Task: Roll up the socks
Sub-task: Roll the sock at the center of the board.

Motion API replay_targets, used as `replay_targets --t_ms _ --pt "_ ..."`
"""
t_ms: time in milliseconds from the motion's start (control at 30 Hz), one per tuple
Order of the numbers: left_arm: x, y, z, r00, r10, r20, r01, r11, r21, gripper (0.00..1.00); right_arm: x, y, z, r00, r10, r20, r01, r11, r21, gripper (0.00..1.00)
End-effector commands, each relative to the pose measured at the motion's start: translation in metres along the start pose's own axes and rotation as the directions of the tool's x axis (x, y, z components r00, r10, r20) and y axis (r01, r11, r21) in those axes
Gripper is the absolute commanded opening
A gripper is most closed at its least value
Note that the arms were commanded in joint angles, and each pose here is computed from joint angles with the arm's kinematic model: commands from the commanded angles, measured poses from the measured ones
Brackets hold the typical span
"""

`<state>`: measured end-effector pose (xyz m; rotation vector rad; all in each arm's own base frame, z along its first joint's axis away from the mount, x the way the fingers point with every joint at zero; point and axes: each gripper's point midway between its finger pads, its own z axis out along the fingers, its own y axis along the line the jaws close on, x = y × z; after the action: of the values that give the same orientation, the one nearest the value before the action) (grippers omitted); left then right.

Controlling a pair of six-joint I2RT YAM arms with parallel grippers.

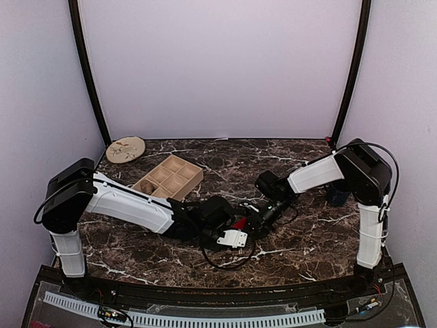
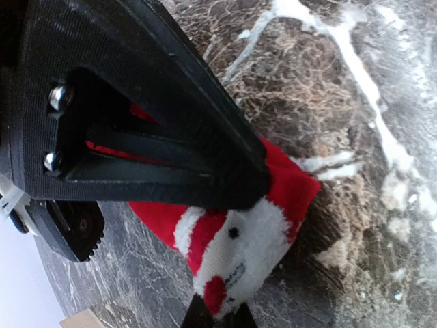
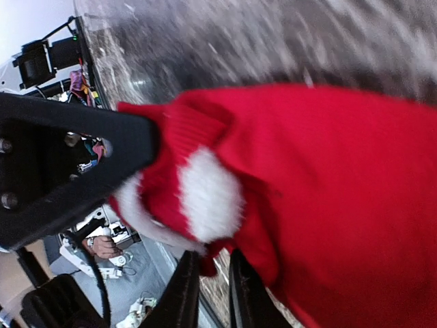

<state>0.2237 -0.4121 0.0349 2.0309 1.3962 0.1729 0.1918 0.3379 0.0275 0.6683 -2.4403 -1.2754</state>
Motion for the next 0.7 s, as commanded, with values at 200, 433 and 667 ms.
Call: replay_targets --t_ms 200,433,667 --pt "-0.001 -0.031 -0.014 0.998 -0.034 -0.045 0.045 0.962 0.270 0.01 0.008 0.002 -0.010 0.995 -0.018 0.094 0.016 1.000 0.027 0.29" --pt "-0.003 -0.044 -0.014 0.996 -0.066 -0.067 0.085 0.930 0.357 0.00 0.002 0.010 -0.025 0.979 -0.037 0.199 0.020 0.996 0.086 0.34" --pt "-0.011 -0.049 -0.017 0.992 -0.100 -0.079 0.125 0.895 0.428 0.00 0.004 0.004 -0.036 0.954 -0.079 0.288 0.019 0.978 0.206 0.34"
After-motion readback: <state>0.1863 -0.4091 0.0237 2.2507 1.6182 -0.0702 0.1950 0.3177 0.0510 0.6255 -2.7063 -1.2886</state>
